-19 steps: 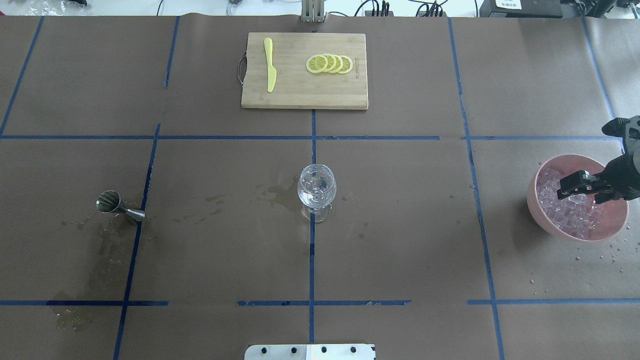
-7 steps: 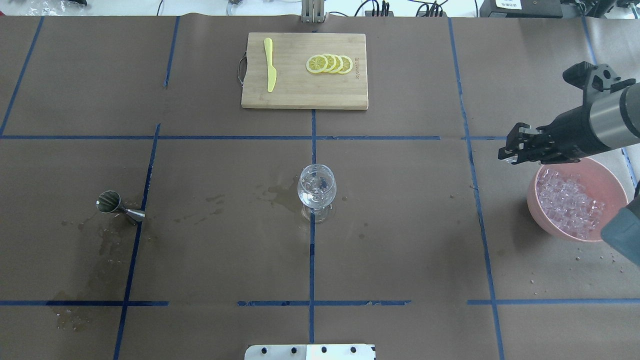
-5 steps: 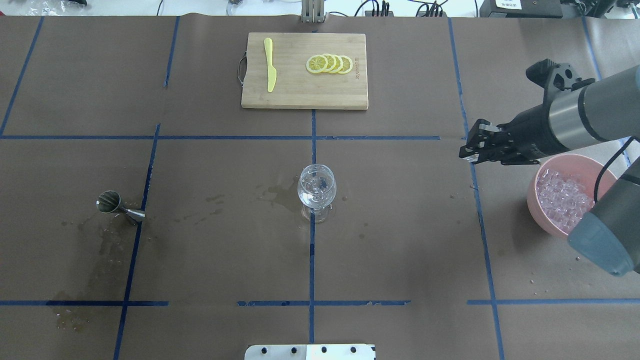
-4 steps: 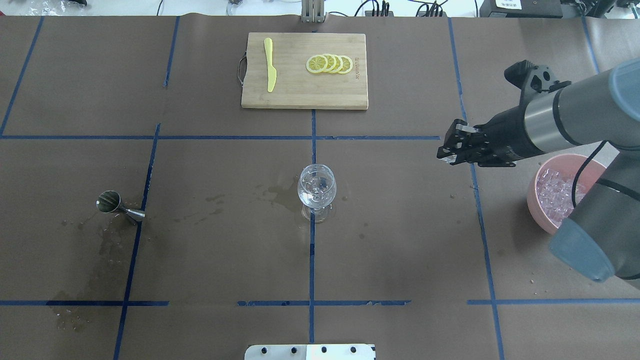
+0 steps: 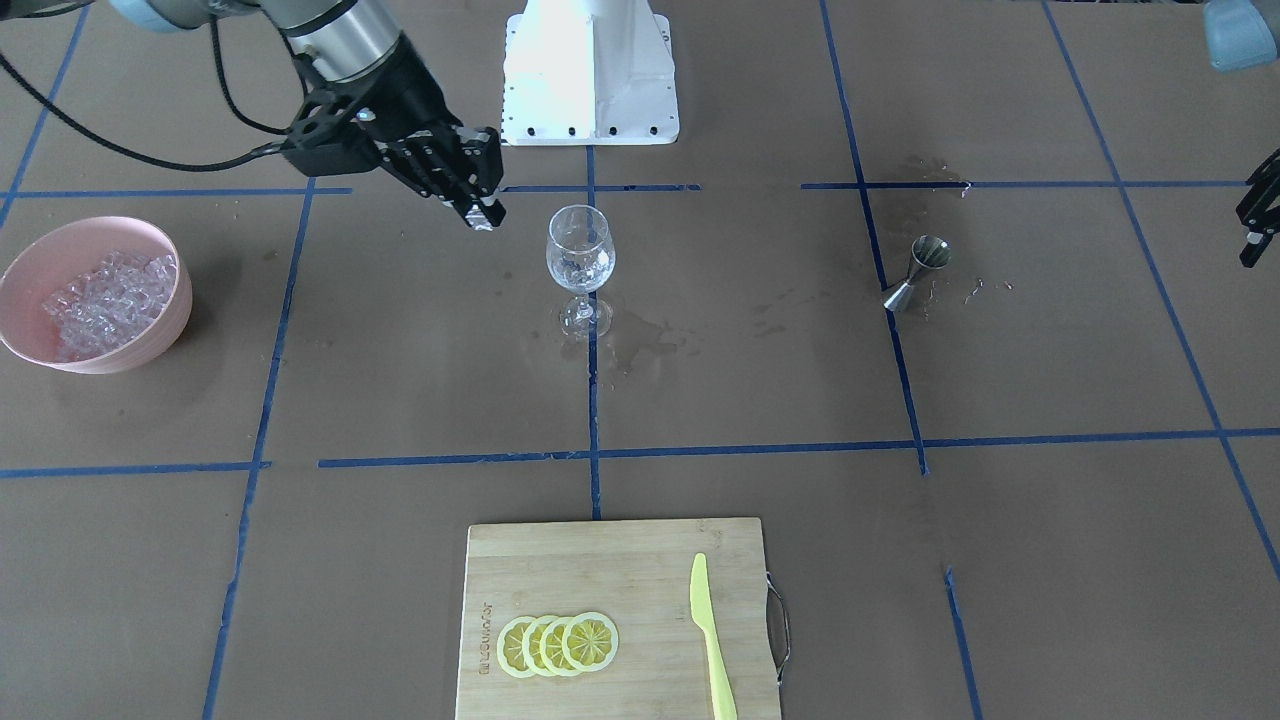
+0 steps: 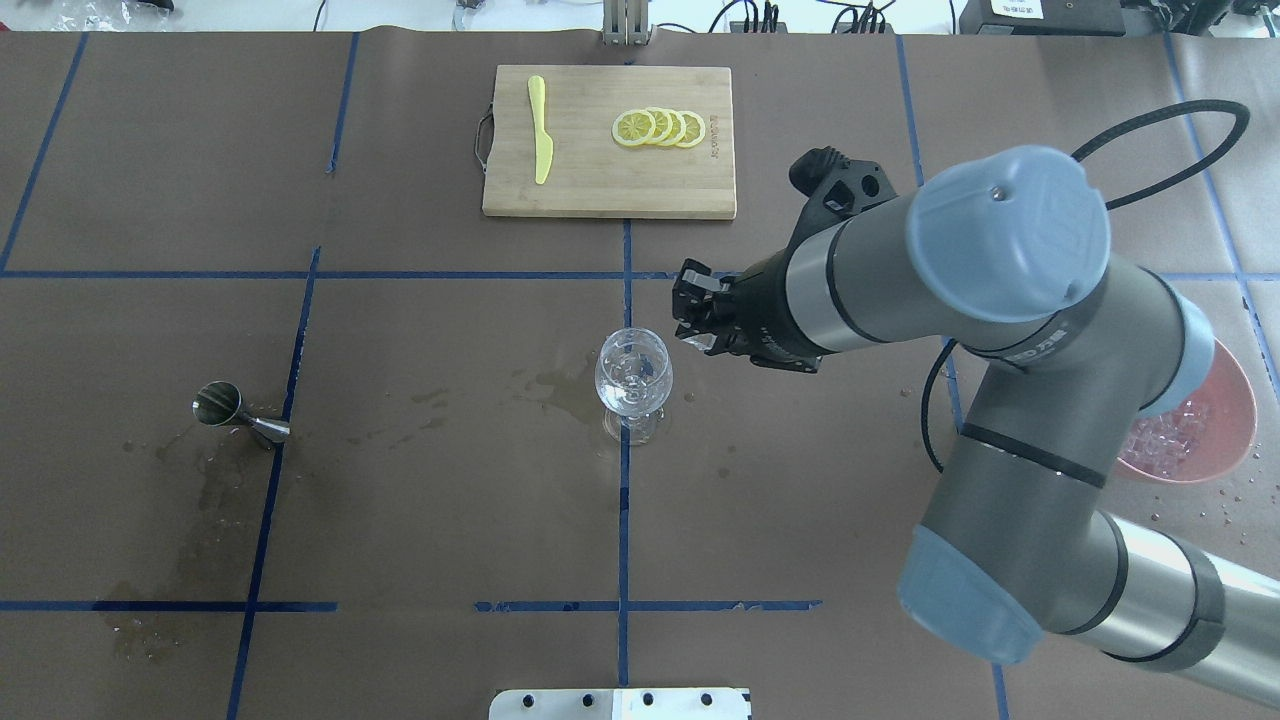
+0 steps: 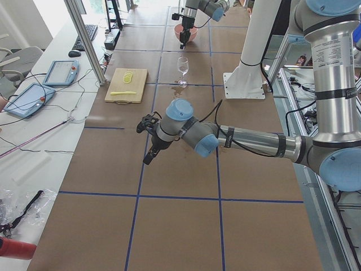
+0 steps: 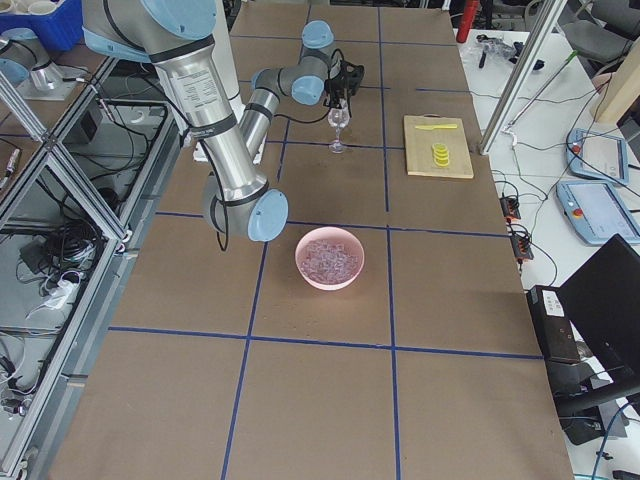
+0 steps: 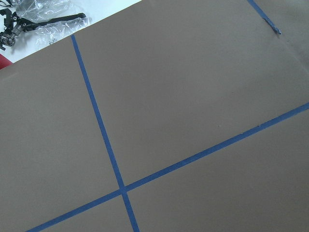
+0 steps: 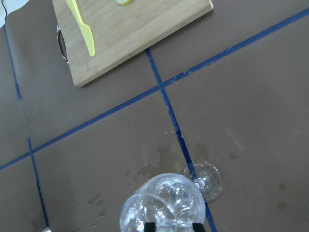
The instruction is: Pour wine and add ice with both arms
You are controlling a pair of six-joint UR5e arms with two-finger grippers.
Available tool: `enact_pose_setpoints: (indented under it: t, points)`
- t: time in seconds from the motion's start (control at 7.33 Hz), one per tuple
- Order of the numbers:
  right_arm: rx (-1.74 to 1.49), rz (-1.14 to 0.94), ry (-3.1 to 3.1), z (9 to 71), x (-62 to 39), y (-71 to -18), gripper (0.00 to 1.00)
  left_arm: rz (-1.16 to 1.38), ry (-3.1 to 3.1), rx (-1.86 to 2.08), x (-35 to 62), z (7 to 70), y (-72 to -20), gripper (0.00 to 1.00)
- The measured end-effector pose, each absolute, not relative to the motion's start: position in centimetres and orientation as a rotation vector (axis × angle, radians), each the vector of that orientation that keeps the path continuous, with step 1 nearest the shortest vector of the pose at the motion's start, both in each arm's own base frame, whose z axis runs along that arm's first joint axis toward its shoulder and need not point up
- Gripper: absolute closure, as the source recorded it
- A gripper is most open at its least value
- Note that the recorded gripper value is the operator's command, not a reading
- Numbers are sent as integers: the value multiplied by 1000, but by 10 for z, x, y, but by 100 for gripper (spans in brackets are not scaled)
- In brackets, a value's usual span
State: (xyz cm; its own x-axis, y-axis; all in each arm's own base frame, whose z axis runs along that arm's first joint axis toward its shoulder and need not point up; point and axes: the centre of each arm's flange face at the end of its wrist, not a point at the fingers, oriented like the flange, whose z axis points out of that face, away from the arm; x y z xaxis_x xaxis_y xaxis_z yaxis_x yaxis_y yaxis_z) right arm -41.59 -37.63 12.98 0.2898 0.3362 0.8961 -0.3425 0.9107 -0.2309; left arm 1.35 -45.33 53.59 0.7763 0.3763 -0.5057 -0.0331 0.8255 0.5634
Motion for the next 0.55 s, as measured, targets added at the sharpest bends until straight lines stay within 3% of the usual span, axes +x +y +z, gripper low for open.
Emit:
enact_pose_setpoints:
  t: [0.14,0.41,0.55]
  points:
    - [4,465,-1203,117,-426,-369,100,235,650,565,13,535,-453,0]
    - [-3,477,-1209,108,-435,-365,21,234,650,568,13,534,-453,0]
    - [1,483,-1204,109,-437,-366,4,233,650,569,12,533,-452,0]
